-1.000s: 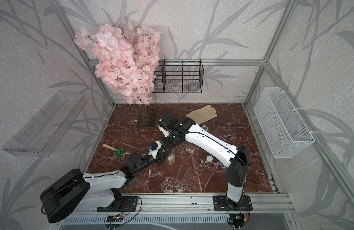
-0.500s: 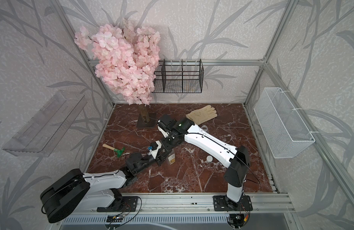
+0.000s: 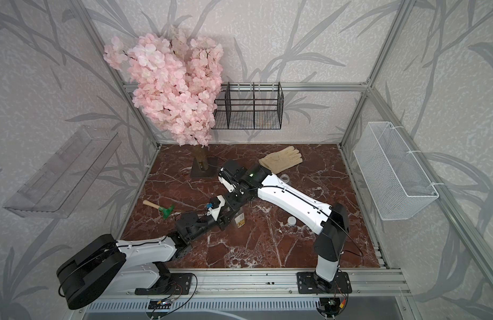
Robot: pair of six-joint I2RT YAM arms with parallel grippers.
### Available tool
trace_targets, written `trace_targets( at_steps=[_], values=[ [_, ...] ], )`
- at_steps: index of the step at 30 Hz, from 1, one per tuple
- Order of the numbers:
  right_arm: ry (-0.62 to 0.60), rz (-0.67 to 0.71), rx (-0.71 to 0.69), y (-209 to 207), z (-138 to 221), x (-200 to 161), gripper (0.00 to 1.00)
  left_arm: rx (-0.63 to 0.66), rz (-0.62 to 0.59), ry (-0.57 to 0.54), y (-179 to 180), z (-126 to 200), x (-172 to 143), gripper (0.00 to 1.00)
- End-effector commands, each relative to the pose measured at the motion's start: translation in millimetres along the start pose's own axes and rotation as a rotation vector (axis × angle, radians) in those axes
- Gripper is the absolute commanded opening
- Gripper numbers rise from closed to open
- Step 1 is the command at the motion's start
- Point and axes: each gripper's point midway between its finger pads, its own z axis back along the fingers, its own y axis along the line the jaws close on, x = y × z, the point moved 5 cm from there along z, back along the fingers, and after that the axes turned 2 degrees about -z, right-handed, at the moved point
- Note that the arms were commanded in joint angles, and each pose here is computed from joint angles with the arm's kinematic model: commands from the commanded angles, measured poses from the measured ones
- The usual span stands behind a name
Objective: Screw on the bottle caps
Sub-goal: Screw the bottle cap onto the plastic bottle.
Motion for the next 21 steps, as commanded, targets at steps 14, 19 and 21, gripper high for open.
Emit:
trace_targets(
  at_steps=[14, 19, 21],
  values=[
    [-0.106, 0.128, -0.03, -1.7, 5.6, 4.3, 0.4, -0.063, 0.004, 0.123, -8.6, -2.9, -25.0, 0.35],
    [-0.053, 0.07, -0.084, -8.5, 2.3, 0.3, 0.4, -0.061, 0.006, 0.127, -8.4, -3.5, -25.5, 0.35],
    [-0.03, 0.036, -0.118, -12.3, 0.9, -1.2, 0.4, -0.058, 0.008, 0.13, -8.0, -3.9, -25.9, 0.35]
  ],
)
